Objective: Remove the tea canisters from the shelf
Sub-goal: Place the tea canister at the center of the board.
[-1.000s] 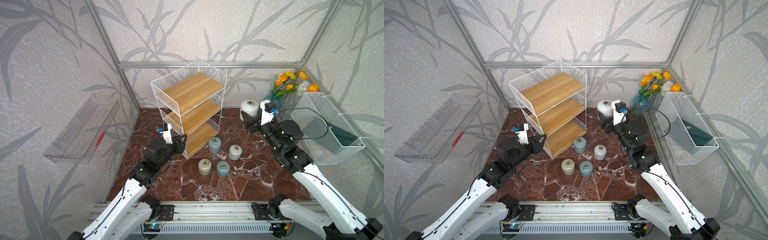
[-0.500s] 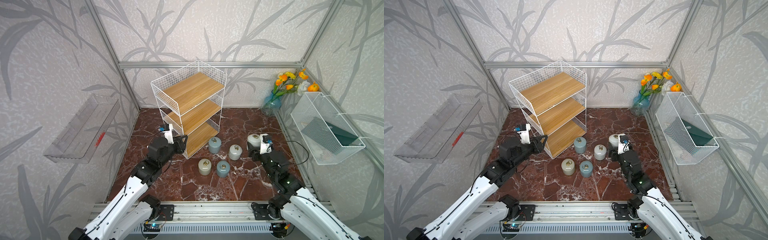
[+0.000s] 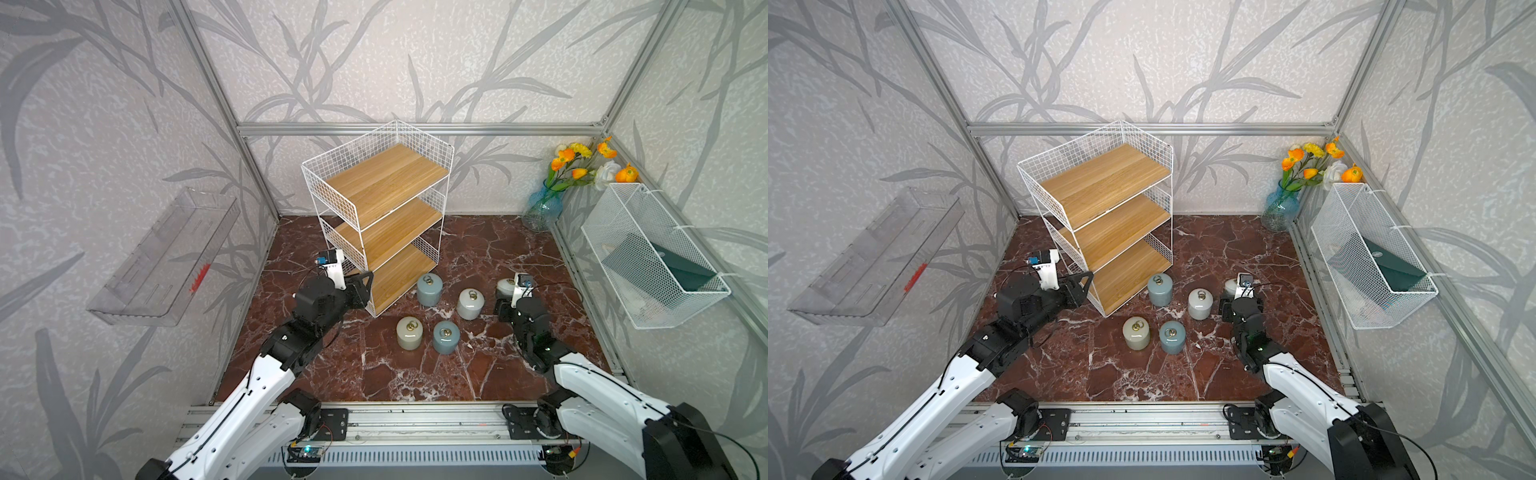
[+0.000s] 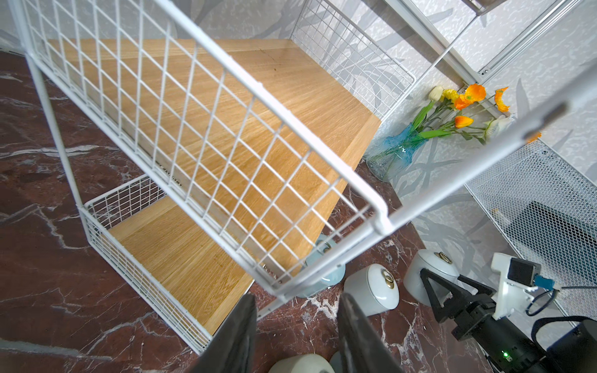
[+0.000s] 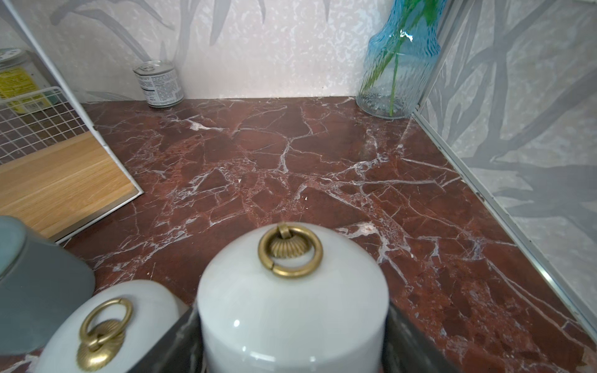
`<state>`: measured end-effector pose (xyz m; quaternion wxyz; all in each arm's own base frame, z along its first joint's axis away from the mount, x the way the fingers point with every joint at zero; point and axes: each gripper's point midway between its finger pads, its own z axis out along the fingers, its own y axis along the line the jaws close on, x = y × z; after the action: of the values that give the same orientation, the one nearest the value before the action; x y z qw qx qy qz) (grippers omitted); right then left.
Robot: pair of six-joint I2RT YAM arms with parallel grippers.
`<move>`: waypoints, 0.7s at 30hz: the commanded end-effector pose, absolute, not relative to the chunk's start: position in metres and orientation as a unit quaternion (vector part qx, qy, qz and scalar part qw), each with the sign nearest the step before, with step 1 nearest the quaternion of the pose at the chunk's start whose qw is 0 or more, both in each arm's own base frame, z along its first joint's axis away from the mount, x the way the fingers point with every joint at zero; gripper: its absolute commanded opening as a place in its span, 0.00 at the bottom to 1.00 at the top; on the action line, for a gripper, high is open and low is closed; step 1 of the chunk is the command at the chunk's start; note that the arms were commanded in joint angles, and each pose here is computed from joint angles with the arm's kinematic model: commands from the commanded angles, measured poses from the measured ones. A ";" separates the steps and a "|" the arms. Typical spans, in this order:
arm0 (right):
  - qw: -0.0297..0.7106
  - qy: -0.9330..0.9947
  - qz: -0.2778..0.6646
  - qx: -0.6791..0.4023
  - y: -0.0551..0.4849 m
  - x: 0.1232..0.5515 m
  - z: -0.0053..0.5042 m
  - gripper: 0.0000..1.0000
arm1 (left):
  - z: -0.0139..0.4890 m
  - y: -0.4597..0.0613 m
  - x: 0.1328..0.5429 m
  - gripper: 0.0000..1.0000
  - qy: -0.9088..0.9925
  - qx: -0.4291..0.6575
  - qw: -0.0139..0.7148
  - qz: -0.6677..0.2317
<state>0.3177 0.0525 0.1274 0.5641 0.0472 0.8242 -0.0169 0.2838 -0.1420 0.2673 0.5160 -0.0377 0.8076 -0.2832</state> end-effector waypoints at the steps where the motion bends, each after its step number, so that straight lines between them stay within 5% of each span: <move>1: 0.627 0.773 0.009 0.098 0.052 0.336 0.159 0.59 | 0.260 -0.139 0.281 0.43 0.812 -0.043 0.512 -0.277; 11: 0.589 0.799 0.002 0.121 0.061 0.366 0.126 0.60 | 0.253 -0.136 0.279 0.43 0.815 -0.050 0.509 -0.272; 21: 0.576 0.806 -0.026 0.132 0.065 0.342 0.107 0.62 | 0.246 -0.134 0.279 0.43 0.817 -0.055 0.507 -0.269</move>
<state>0.3416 0.0634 0.0824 0.5353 0.1052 0.8375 -0.0296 0.2802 -0.1355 0.2490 0.5069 -0.0526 0.8161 -0.2725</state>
